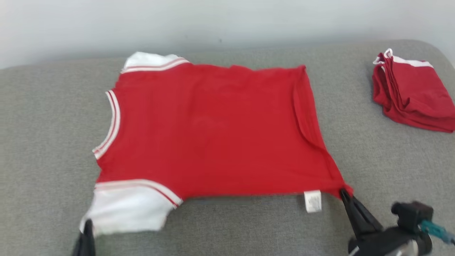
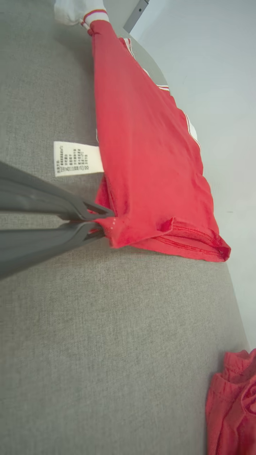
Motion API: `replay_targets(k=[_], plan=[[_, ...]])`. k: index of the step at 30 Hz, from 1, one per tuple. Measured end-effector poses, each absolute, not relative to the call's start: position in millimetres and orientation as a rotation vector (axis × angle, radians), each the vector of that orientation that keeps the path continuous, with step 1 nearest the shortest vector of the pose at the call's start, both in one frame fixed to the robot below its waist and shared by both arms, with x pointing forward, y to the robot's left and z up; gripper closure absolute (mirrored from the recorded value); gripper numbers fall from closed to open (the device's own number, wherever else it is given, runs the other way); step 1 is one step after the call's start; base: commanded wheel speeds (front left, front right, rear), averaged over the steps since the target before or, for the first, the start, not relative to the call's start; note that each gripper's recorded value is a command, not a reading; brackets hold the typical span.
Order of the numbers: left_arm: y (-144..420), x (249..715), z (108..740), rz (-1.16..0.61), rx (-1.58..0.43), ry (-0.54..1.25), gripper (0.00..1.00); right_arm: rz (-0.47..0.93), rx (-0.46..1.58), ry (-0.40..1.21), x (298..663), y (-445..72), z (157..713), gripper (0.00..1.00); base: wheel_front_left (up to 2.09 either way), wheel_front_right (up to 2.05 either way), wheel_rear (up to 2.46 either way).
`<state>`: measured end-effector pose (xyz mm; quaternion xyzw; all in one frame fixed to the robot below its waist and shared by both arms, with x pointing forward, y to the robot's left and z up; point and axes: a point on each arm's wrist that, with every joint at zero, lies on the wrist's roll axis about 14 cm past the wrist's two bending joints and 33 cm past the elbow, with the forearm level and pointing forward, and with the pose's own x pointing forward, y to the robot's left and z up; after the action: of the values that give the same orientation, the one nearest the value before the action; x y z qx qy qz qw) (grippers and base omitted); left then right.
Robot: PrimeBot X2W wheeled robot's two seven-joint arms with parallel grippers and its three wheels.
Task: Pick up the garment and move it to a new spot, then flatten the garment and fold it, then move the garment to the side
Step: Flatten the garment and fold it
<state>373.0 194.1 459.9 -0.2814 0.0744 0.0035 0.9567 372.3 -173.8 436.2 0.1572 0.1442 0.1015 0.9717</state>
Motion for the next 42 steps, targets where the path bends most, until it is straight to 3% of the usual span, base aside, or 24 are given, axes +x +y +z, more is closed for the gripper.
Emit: replay_targets(k=[15,20,31,42], plan=[[194,303,428,0.053,-0.594,0.252,1.00,0.167,0.290,0.443,296,-180,403,1.00,0.00,0.00,0.00],[191,300,431,0.032,-0.575,0.249,1.00,0.179,0.289,0.452,288,-173,403,1.00,0.00,0.00,0.00],[170,365,479,-0.198,-0.439,0.148,1.00,0.204,0.304,0.370,313,-161,428,1.00,0.00,0.00,0.00],[155,454,502,-0.345,-0.280,0.149,1.00,0.159,0.339,0.336,364,-172,434,1.00,0.00,0.00,0.00]])
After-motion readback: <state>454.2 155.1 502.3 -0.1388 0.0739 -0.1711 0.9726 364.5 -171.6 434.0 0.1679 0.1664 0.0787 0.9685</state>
